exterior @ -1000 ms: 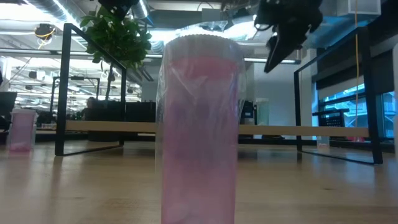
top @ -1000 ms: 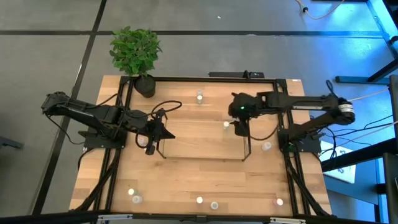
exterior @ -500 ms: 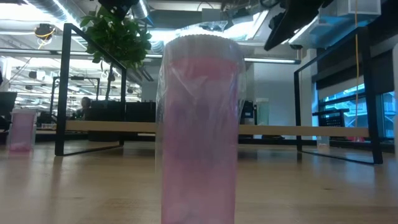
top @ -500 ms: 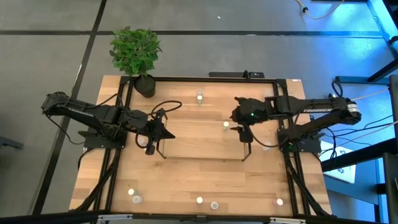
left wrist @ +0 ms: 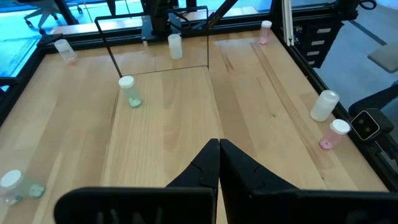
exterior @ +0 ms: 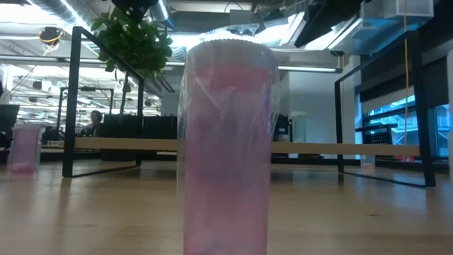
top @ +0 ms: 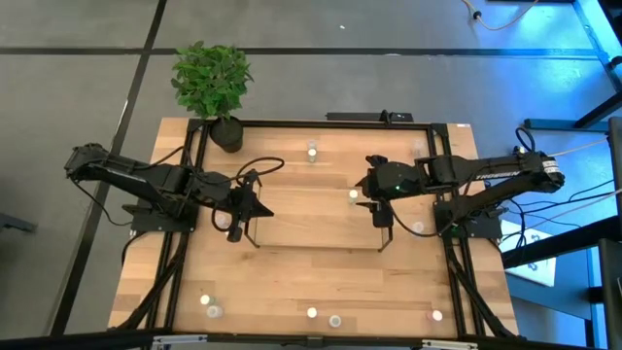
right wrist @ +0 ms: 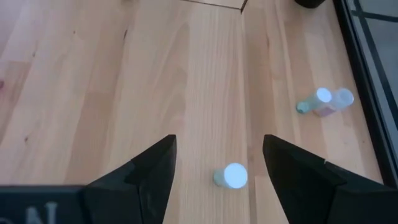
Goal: Pick and place medicine bottles onto shelf by color
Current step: Put the left pink pill bottle on the shelf
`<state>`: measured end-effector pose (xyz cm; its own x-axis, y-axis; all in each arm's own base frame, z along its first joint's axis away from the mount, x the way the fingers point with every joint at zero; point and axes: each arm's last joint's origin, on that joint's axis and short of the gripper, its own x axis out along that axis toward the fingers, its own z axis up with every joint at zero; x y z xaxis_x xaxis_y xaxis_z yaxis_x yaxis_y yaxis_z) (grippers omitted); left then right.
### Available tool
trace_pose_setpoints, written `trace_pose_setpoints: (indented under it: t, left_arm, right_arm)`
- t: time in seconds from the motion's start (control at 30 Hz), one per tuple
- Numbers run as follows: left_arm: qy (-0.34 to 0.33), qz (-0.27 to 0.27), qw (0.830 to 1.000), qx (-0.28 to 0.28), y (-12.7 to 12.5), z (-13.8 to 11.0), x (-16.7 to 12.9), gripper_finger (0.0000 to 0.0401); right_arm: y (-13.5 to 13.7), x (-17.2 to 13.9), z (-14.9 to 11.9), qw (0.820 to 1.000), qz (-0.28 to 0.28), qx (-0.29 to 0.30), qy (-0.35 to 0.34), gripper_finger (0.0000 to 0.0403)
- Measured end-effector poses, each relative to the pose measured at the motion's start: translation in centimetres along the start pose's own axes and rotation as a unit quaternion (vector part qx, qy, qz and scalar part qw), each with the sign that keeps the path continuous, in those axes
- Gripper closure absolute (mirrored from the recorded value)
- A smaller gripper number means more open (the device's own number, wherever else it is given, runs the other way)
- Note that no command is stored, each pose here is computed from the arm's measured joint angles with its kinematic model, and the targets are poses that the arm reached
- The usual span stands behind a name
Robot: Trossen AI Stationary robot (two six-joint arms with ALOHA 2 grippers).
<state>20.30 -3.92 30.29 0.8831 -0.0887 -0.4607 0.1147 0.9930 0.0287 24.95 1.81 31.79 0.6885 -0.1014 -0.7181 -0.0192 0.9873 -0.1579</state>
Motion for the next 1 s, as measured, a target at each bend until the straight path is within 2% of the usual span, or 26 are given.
trace_pose_setpoints:
  t: [0.23,0.33,0.47,0.6,0.73,0.87,1.0]
  left_arm:
    - [0.000,0.000,1.000,0.000,0.0,0.0,0.0,0.0401]
    - [0.005,-0.003,1.000,-0.001,-0.1,-0.1,0.0,0.0401]
    - [0.061,-0.032,0.998,0.012,-1.0,-1.2,-0.2,0.0401]
    - [0.112,-0.044,0.993,-0.019,-1.9,-2.2,-0.5,0.0401]
    - [0.137,-0.071,0.987,-0.040,-3.0,-2.6,-0.8,0.0401]
    - [0.158,-0.096,0.982,-0.041,-3.9,-1.3,-2.5,0.0401]
    - [0.187,-0.094,0.977,-0.031,-4.5,0.7,-5.5,0.0401]
  right_arm:
    - [0.0,0.0,0.2,1.000,0.000,0.004,-0.008,0.0161]
    - [0.0,0.0,0.2,0.999,0.000,0.030,-0.011,0.0161]
    - [0.0,0.0,0.2,0.999,0.000,0.037,-0.011,0.0161]
    - [0.0,0.0,0.2,1.000,-0.001,0.005,-0.011,0.0161]
    - [0.0,0.0,0.2,1.000,-0.001,0.001,-0.012,0.0161]
    - [0.0,0.0,0.3,1.000,-0.001,0.002,-0.018,0.0161]
    - [0.0,0.0,0.4,1.000,-0.001,0.003,-0.023,0.0161]
